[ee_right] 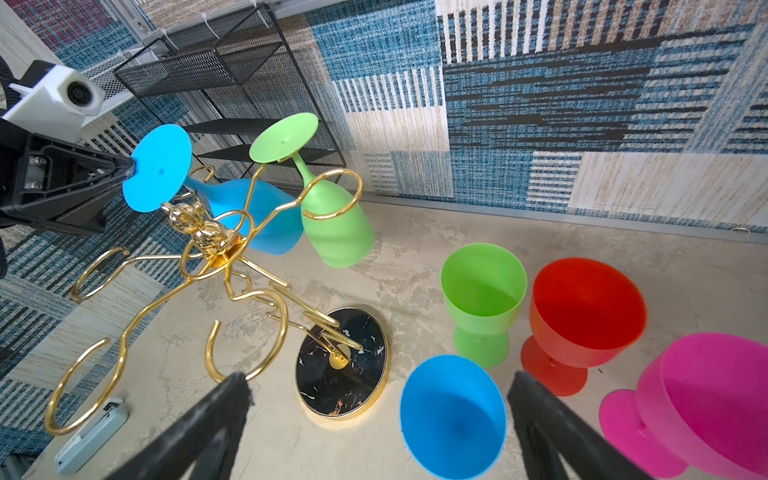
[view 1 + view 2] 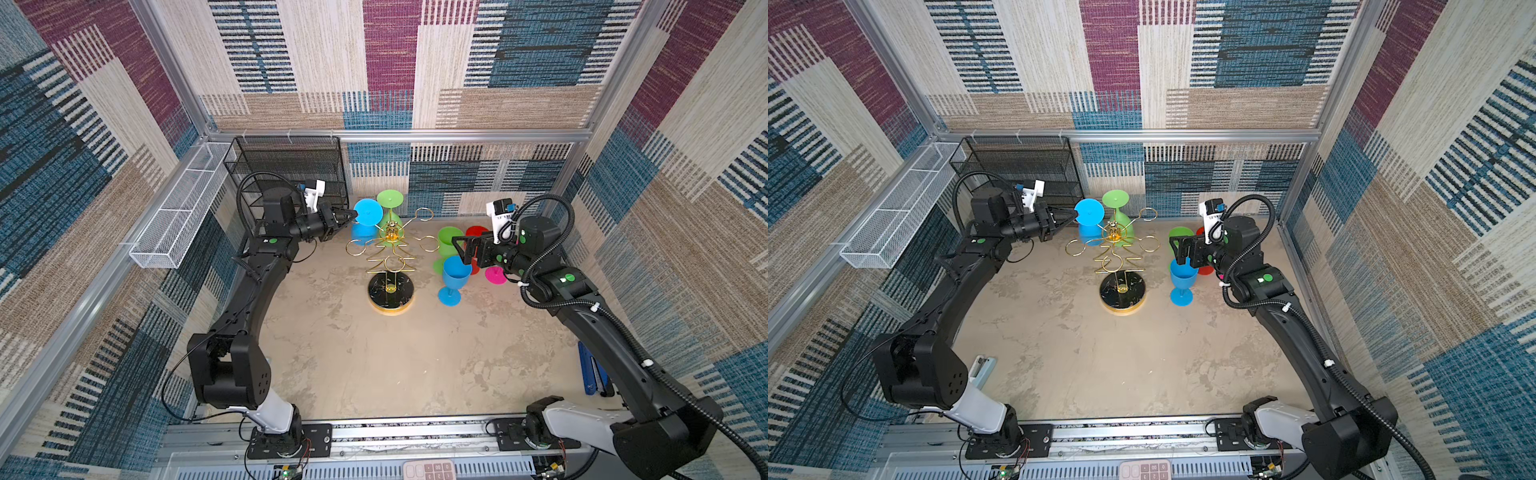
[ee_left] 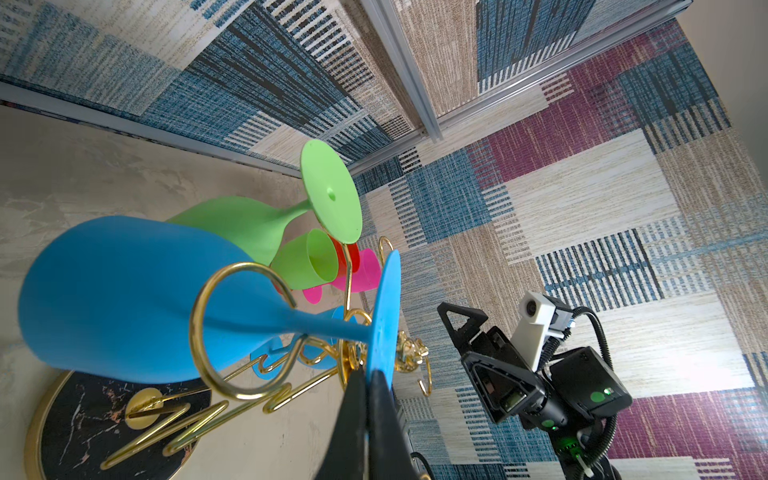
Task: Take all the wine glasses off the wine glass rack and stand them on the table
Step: 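Slide the blue glass off the hook with the left gripper, then lift the blue glass above the rack with the left while the right rises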
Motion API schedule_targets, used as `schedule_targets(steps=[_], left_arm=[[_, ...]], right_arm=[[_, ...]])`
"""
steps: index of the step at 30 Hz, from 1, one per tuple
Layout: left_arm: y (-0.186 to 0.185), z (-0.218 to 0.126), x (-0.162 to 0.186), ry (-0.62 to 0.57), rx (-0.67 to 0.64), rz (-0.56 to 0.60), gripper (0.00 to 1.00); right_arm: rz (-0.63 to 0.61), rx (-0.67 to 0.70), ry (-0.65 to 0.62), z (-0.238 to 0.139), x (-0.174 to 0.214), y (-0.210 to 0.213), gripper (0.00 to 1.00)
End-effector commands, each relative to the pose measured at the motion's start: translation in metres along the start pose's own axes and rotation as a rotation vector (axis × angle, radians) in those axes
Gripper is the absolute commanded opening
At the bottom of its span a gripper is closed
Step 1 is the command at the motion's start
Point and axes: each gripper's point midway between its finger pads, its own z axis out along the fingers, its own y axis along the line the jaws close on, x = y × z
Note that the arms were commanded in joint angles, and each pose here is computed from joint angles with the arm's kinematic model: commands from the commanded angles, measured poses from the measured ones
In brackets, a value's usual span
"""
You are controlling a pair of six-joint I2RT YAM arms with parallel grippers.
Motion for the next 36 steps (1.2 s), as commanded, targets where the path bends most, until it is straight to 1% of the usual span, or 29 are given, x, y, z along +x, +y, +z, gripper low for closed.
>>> schedule_targets(steps=[1,11,23,29,36], left_arm=[[-0.007,0.002,-0.006,-0.006,0.016,0.043,0.0],[-0.01,0.012,-0.015,-0.016,0.017,0.057,0.0],[0.001,0.016,-0.032,-0.063,-0.011,0.071,0.0],[0.007,0.007,-0.046,-0.107,-0.023,0.071,0.0],[0.011,-0.016,-0.063,-0.168,-0.039,0.076,0.0]], right_arm=[[-0.002,-0.005,-0.03,-0.002,-0.007,0.002,0.99],[-0.003,-0.001,-0.03,-0.004,-0.006,0.001,0.99],[-0.007,0.004,-0.031,-0.007,-0.005,0.001,0.99],[-0.006,0.003,-0.03,-0.006,-0.005,0.001,0.99],[-0.009,0.0,-0.031,-0.005,-0.006,0.001,0.99]])
